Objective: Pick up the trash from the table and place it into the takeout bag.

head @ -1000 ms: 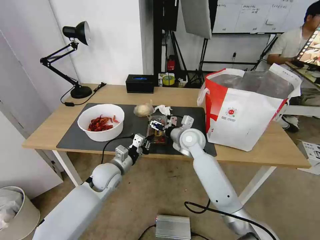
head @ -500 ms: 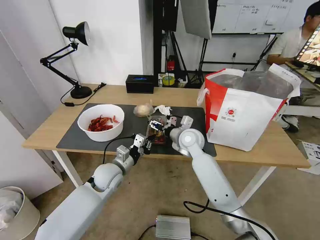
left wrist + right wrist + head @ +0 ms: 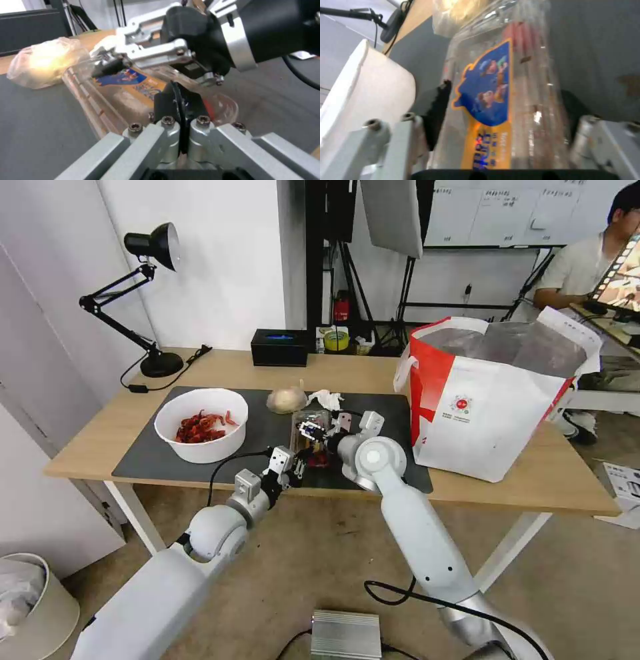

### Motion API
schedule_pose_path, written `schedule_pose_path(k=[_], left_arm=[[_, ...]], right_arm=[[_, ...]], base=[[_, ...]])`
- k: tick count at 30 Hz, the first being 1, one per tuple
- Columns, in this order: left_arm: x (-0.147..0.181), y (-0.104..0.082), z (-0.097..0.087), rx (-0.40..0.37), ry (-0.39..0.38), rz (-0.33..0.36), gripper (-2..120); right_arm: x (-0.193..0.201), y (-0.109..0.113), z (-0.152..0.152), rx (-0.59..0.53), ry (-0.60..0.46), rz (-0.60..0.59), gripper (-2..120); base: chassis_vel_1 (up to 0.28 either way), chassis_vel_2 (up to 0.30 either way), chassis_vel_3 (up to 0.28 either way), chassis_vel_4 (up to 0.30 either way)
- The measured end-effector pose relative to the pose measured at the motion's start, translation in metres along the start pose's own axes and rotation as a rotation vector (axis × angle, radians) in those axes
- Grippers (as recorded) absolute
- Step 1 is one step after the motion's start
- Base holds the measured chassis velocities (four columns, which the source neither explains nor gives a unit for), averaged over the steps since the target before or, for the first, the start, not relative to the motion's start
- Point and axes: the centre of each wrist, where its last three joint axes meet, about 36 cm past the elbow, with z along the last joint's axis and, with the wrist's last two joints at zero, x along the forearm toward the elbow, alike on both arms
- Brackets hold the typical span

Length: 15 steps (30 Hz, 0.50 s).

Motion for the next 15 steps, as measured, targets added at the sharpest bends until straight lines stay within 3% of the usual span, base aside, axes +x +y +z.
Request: schedule_pose_path(k=[2,3,6,15], left_arm=[[-0.0001,-0.0003,-0.0014,0.001,-0.004,-0.006,0],[-0.0001,-0.0003,-0.0014,0.001,-0.004,-0.006,0],[-0.0005,-0.0001,-0.0027,0.001,-0.007,-0.008,0],[-0.0007,0.0012,-0.0037,0.002,-0.009,-0.008,0]], right_arm=[[0.0005,-0.0013,-0.0008,0.004,0.0,0.003,48],[0.0005,-0.0013,-0.0008,0.004,0.0,0.003,48],[0.0021,-0.0035,-0.0025,0.008,0.001,0.005,33],[0.0044,-0.0097,-0.0036,0.01,0.007,-0.001,5]], base=[[0.0,0.0,0.0,0.0],[0.0,0.0,0.0,0.0],[0.0,0.0,0.0,0.0],[0.0,0.0,0.0,0.0]])
